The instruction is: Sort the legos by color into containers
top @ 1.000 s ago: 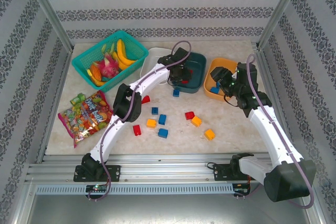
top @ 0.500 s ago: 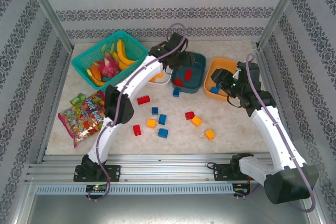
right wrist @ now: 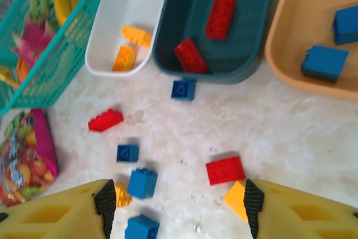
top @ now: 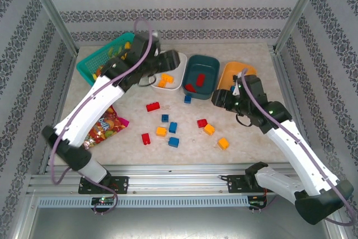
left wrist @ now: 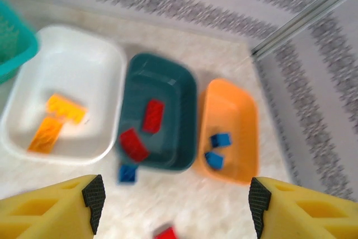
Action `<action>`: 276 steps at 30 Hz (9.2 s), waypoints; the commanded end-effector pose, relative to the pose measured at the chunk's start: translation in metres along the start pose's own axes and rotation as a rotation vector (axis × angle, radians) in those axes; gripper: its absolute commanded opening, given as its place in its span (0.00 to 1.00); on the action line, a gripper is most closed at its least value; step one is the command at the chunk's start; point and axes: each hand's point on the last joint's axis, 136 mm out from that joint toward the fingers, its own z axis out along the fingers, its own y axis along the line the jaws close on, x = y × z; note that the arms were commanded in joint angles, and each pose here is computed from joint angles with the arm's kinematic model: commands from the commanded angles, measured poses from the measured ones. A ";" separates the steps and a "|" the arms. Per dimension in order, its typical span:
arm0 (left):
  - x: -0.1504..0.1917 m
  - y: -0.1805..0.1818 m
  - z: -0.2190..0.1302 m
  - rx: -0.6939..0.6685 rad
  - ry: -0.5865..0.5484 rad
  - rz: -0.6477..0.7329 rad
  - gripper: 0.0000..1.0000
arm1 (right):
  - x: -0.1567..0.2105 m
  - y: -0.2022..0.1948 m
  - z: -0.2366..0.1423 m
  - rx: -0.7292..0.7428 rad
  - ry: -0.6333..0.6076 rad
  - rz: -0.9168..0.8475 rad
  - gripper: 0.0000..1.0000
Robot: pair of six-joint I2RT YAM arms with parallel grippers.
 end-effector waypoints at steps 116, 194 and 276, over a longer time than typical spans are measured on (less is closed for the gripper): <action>0.109 0.033 0.030 -0.014 0.202 -0.027 0.70 | -0.123 -0.129 0.105 0.525 0.111 0.154 0.62; 0.115 0.106 0.097 -0.286 0.451 0.191 0.35 | -0.006 0.066 0.035 -0.383 -0.202 0.127 0.78; 0.143 0.150 -0.072 -0.140 0.192 -0.168 0.71 | 0.061 -0.009 0.287 0.401 0.102 -0.204 0.23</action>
